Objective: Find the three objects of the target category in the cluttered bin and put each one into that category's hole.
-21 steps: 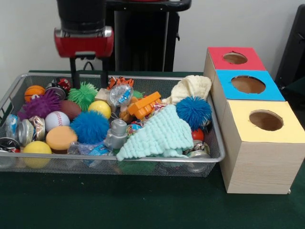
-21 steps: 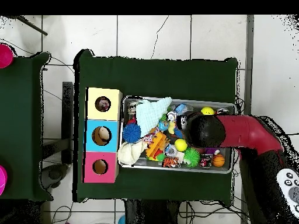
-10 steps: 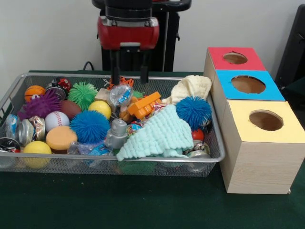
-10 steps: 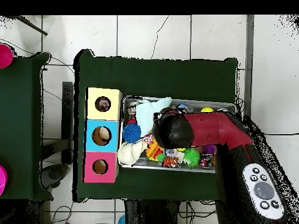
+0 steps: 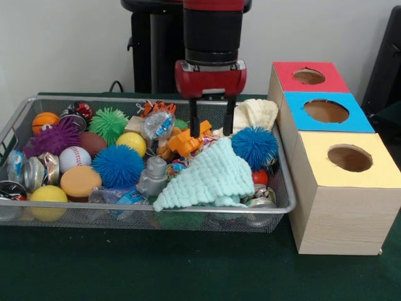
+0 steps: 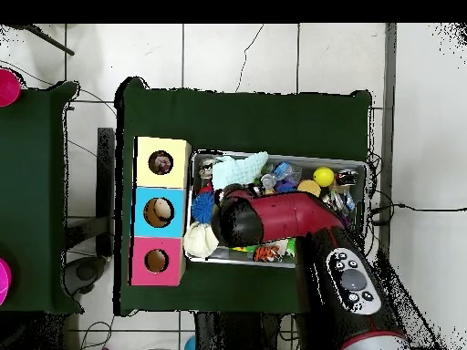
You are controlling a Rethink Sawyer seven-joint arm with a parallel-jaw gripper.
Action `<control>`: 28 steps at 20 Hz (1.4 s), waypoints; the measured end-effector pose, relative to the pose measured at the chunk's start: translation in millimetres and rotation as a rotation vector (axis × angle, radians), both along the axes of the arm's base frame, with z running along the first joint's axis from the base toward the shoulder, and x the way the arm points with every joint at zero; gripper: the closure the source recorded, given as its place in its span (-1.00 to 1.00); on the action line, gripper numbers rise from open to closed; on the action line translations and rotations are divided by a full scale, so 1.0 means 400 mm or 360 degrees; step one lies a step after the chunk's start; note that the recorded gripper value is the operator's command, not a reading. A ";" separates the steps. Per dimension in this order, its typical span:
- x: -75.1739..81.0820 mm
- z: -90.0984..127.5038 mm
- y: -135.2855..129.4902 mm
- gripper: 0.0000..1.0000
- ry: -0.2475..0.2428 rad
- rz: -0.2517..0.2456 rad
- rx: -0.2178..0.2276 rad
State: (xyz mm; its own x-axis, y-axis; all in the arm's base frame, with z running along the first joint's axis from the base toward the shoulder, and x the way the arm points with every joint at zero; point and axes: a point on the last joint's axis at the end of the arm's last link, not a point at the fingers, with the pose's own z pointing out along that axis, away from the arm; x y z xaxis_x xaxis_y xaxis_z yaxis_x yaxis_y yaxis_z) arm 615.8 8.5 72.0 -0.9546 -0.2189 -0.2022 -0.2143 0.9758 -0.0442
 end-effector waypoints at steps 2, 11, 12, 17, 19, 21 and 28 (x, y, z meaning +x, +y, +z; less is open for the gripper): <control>-0.025 -0.025 0.016 -1.00 0.0023 -0.0008 0.0006; -0.119 -0.089 0.036 -1.00 0.0170 -0.0067 0.0028; -0.130 -0.098 0.037 -1.00 0.0183 -0.0067 0.0022; -0.175 -0.148 0.048 -1.00 0.0213 -0.0052 -0.0008; -0.191 -0.169 0.059 -1.00 0.0214 -0.0037 -0.0020; -0.203 -0.185 0.068 -1.00 0.0215 -0.0030 -0.0028; -0.210 -0.201 0.079 -1.00 0.0182 -0.0083 -0.0058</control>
